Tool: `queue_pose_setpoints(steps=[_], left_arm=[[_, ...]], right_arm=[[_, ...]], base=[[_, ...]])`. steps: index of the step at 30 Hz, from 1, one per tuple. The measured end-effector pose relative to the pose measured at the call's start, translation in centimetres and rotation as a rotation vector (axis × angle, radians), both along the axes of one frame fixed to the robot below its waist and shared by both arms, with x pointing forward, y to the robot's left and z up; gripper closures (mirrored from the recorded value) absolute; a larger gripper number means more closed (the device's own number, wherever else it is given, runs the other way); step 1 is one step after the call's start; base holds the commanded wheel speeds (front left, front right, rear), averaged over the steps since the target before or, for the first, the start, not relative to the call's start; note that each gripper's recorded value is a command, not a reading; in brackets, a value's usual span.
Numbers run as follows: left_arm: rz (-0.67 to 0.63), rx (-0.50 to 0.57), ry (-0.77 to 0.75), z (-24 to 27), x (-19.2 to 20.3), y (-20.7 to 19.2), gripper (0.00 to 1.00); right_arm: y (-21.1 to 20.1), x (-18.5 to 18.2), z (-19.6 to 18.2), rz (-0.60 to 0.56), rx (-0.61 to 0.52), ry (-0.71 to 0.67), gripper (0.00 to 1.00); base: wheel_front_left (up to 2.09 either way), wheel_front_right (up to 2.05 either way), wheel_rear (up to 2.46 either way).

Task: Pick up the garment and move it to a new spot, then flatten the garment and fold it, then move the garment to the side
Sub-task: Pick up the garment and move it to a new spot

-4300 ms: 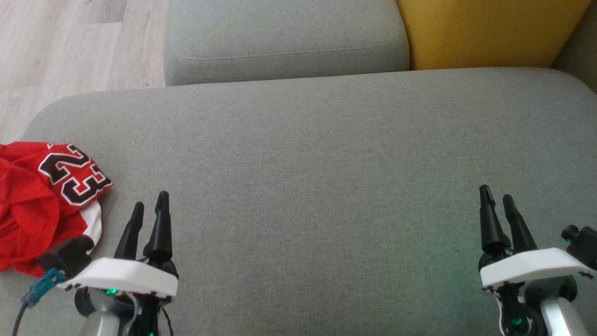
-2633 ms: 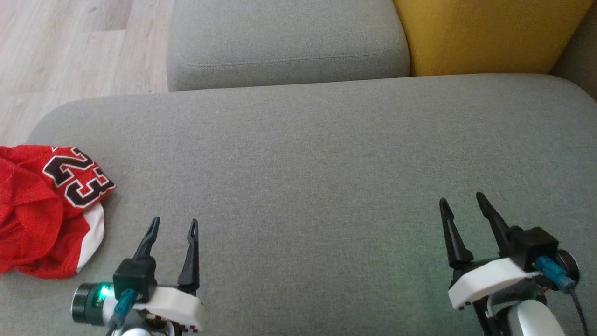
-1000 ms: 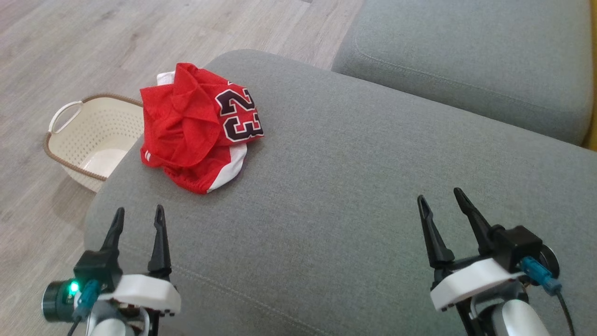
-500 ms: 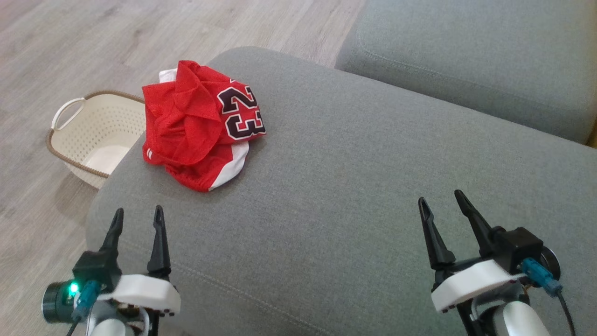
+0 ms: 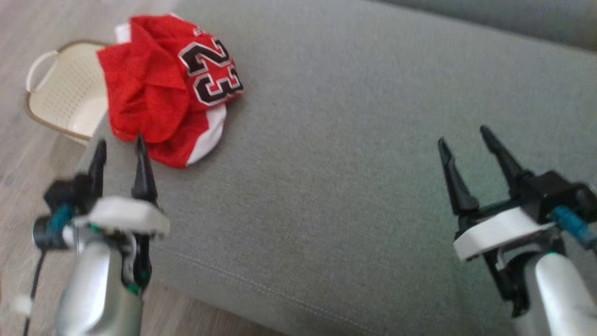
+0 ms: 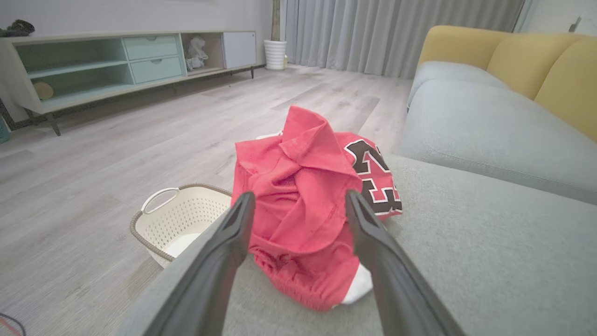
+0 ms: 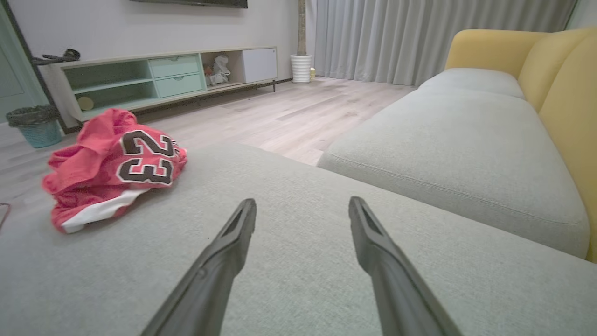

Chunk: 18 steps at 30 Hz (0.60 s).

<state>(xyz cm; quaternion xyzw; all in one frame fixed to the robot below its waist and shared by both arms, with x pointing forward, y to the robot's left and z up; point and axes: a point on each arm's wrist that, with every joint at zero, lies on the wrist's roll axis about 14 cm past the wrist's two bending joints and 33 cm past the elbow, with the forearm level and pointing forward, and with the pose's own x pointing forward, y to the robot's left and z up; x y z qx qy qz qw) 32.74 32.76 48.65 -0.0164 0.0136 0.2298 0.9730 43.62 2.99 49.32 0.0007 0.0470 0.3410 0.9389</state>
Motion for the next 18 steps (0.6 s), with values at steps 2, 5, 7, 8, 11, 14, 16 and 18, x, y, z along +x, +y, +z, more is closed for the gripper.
queue_pose_setpoints(steps=[2,5,7,8,11,14,16,18], left_arm=[[-0.022,-0.001,0.039,-0.9,2.3,0.3,0.0],[-0.047,-0.02,0.123,-3.4,4.9,0.8,0.0],[-0.05,-0.027,0.198,-5.4,6.0,1.4,0.0],[-0.051,-0.032,0.235,-6.4,6.4,1.7,0.0],[-0.065,-0.064,0.325,-9.0,7.4,1.7,0.0],[-0.082,-0.094,0.362,-10.2,8.5,1.4,0.36],[-0.077,-0.096,0.36,-10.0,9.1,1.8,1.0],[-0.08,-0.091,0.344,-9.4,9.6,2.1,1.0]], right_arm=[[-0.6,1.1,-1.0,-0.014,-0.007,0.019,0.0],[-1.3,2.2,-2.7,-0.03,-0.014,0.055,0.0],[-1.8,2.7,-3.9,-0.039,-0.023,0.078,0.0],[-2.1,2.9,-4.3,-0.046,-0.026,0.087,0.0],[-2.7,3.4,-5.3,-0.063,-0.028,0.104,0.0],[-3.4,3.8,-5.8,-0.081,-0.032,0.113,0.0],[-3.7,3.9,-5.9,-0.089,-0.033,0.115,0.0],[-3.7,3.8,-6.0,-0.091,-0.037,0.118,0.0]], base=[[0.0,0.0,0.0],[0.0,0.0,0.0],[0.0,0.0,0.0],[0.0,0.0,0.0],[0.0,0.0,0.0],[0.0,0.0,0.0],[0.0,0.0,0.0],[0.0,0.0,0.0]])
